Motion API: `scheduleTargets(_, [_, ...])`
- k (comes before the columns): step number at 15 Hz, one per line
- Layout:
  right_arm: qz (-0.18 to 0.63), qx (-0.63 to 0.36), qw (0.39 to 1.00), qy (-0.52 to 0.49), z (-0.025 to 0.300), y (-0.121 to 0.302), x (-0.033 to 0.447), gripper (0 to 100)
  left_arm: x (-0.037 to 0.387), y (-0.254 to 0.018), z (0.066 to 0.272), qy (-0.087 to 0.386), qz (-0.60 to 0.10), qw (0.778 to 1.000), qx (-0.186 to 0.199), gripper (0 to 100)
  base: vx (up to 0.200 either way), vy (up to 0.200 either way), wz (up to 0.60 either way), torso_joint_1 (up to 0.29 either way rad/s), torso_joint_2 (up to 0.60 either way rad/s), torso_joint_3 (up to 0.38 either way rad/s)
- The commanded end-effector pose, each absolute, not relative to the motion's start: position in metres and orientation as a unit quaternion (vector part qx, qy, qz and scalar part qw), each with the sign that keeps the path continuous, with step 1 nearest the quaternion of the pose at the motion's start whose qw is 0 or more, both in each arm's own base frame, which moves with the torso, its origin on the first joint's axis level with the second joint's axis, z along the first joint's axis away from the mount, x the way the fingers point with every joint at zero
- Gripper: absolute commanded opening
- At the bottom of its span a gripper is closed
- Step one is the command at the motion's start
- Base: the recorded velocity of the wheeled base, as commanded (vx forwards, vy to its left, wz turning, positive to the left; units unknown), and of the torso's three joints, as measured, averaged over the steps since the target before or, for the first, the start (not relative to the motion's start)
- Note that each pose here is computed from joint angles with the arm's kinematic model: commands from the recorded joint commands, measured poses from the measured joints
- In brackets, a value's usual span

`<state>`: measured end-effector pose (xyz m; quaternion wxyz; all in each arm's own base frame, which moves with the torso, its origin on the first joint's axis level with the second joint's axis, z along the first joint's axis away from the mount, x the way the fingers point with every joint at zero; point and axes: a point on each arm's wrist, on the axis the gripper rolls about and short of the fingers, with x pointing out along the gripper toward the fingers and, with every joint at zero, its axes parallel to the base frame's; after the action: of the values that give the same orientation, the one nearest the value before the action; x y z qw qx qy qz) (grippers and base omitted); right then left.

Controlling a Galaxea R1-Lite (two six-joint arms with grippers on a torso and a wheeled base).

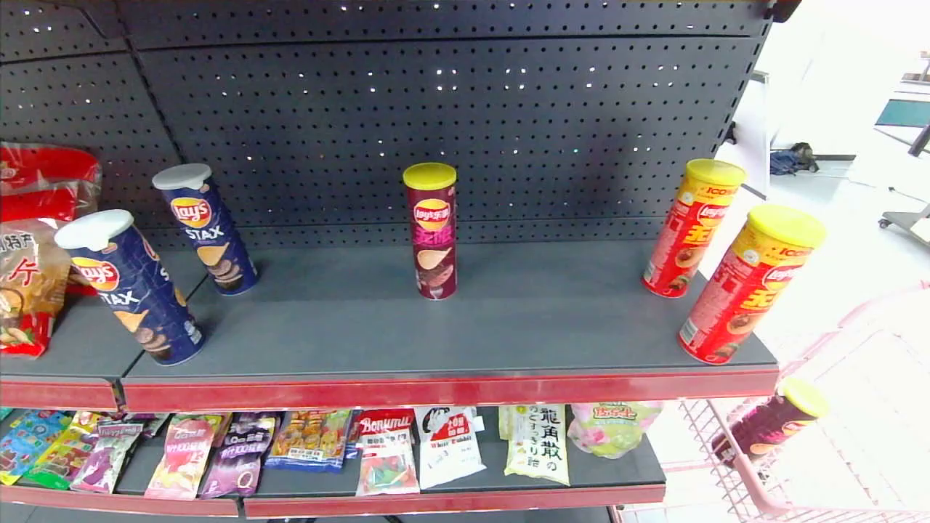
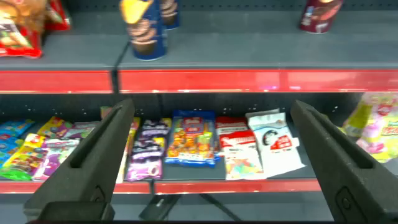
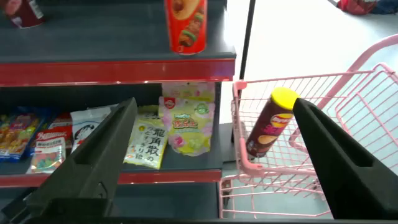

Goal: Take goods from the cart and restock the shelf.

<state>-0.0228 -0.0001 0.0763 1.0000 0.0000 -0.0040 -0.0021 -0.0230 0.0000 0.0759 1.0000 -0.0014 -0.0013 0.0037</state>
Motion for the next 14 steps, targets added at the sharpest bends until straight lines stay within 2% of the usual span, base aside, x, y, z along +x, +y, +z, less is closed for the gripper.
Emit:
scheduleTargets(1, [-0.002, 0.000, 1.000, -0.004, 0.0763, -0.0001, -0.0228, 100, -0.0229, 0.0001, 0.0759, -0.001, 0.005, 1.000, -0.002, 100, 0.000, -0.200, 0.00, 0.002, 0.00, 0.002])
scheduleTargets(10, [-0.002, 0.001, 1.000, -0.004, 0.0763, -0.0001, -0.0228, 100, -0.0229, 0.0001, 0.0759, -0.001, 0.005, 1.000, -0.002, 100, 0.000, -0.200, 0.00, 0.003, 0.00, 0.004])
scheduleTargets(14, [-0.002, 0.001, 1.000, -0.004, 0.0763, -0.0001, -0.0228, 100, -0.0229, 0.0001, 0.0759, -0.001, 0.005, 1.000, -0.002, 100, 0.000, 0.000, 0.00, 0.000, 0.00, 0.000])
